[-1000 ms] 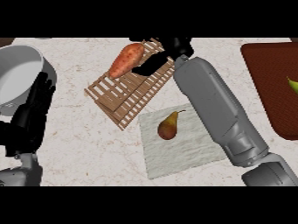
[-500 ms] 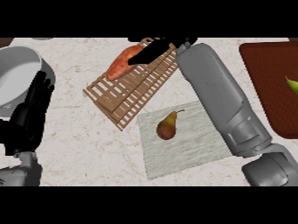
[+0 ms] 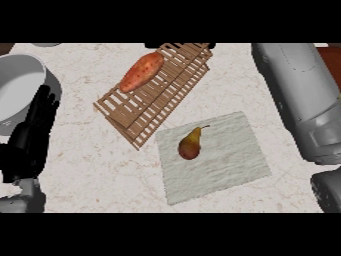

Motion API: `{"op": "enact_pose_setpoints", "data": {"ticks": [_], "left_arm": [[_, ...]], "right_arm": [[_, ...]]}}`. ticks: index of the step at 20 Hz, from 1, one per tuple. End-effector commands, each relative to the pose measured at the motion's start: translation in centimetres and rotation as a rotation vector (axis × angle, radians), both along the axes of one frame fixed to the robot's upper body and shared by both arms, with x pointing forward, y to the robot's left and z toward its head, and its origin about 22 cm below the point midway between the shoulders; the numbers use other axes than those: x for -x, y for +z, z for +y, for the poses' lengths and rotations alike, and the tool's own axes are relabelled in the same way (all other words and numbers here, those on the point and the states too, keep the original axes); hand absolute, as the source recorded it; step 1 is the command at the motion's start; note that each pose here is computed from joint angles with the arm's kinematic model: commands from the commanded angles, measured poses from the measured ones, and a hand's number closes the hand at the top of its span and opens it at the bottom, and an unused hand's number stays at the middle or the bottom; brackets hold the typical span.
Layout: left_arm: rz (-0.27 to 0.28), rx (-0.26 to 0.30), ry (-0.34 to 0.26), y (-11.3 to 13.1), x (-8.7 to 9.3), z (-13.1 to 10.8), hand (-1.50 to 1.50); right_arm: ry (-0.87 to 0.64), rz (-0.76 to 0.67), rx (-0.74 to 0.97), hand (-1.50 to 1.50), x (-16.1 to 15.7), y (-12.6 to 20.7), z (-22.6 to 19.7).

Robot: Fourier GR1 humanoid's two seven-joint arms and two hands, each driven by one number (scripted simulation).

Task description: Pick the sweet potato from the placemat and place it in the tiered shelf

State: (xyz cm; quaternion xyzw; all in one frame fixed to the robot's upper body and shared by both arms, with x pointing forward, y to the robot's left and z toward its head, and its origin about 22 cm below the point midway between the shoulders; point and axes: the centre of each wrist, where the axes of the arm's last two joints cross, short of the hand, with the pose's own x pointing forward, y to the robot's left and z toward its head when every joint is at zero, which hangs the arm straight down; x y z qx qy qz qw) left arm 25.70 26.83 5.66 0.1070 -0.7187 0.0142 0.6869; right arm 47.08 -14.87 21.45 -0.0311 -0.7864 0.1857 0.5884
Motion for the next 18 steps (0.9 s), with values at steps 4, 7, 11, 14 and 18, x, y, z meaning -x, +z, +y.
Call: {"op": "enact_pose_setpoints", "data": {"ticks": [4, 7, 11, 14, 18], "left_arm": [[-0.004, -0.001, -0.008, 0.7, -1.9, -1.0, 0.0], [0.002, -0.004, -0.001, -0.4, -0.8, -0.7, 0.0], [-0.016, -0.002, -0.028, -0.6, -0.5, 0.6, 0.0], [-0.009, -0.005, -0.006, 1.0, -0.9, -0.3, 0.0], [-0.017, 0.001, -0.025, 0.6, -1.1, -0.8, 0.0]], "right_arm": [[-0.121, 0.059, -0.029, -1.5, -0.4, 1.4, -9.9], [-0.097, 0.066, -0.01, -1.5, 0.4, 1.8, -14.6], [-0.059, 0.074, -0.044, -1.5, 0.7, 1.9, -17.6], [-0.032, 0.081, -0.04, -1.5, 1.6, 1.7, -20.2], [-0.031, 0.062, -0.041, -1.5, 1.7, 1.3, -21.2]]}}
